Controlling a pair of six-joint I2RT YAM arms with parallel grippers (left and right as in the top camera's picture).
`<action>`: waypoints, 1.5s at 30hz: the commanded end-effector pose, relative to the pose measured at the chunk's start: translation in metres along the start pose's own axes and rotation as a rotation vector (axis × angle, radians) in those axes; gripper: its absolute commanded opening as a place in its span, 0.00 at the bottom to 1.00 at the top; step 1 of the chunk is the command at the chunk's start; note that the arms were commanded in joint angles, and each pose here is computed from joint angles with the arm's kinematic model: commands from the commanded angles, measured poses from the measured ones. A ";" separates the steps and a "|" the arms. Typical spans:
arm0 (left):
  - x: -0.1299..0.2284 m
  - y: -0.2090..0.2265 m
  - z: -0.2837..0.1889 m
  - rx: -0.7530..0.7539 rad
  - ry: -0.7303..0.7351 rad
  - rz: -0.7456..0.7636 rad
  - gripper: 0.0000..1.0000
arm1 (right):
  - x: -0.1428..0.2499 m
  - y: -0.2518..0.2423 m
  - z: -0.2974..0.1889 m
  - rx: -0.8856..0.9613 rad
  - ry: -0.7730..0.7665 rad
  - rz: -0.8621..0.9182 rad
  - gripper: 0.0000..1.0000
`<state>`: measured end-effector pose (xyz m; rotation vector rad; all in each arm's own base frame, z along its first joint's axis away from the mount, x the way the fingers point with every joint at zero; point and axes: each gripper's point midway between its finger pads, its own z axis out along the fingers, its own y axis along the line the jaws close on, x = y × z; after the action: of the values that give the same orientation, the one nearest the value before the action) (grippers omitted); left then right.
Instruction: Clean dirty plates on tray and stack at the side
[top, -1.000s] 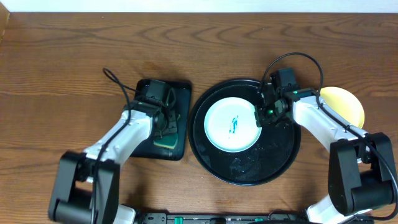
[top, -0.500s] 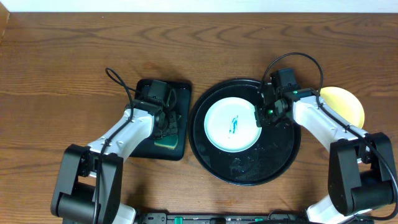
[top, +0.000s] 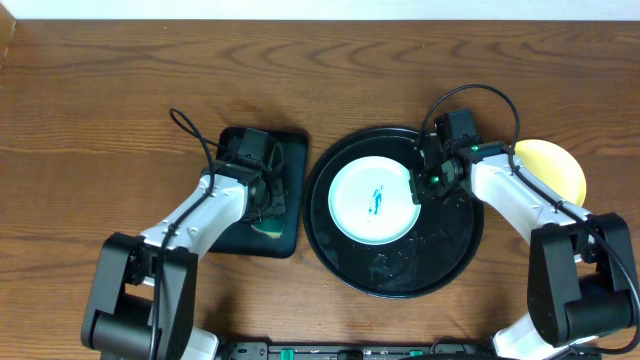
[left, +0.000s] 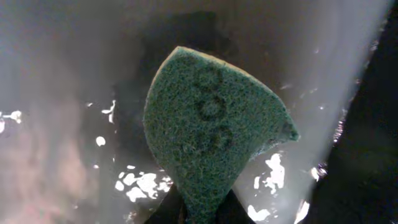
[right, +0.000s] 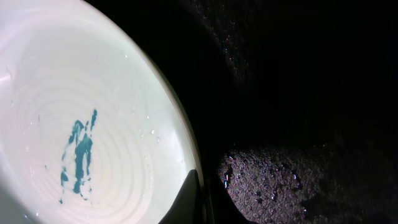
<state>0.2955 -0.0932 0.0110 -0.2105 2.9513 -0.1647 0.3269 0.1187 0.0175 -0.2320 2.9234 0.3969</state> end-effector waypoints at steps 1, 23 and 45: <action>-0.012 0.005 -0.021 -0.007 -0.082 -0.006 0.07 | 0.003 0.001 0.002 0.003 0.008 -0.018 0.01; -0.030 -0.037 -0.124 0.773 -0.235 0.250 0.07 | 0.003 0.001 0.002 0.002 0.008 -0.018 0.01; -0.041 -0.021 -0.163 0.993 -0.361 0.256 0.08 | 0.003 0.001 0.002 0.003 0.007 -0.018 0.01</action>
<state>0.3114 -0.0880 0.1715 0.2092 2.2347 -1.2710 0.3269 0.1186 0.0175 -0.2320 2.9234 0.3964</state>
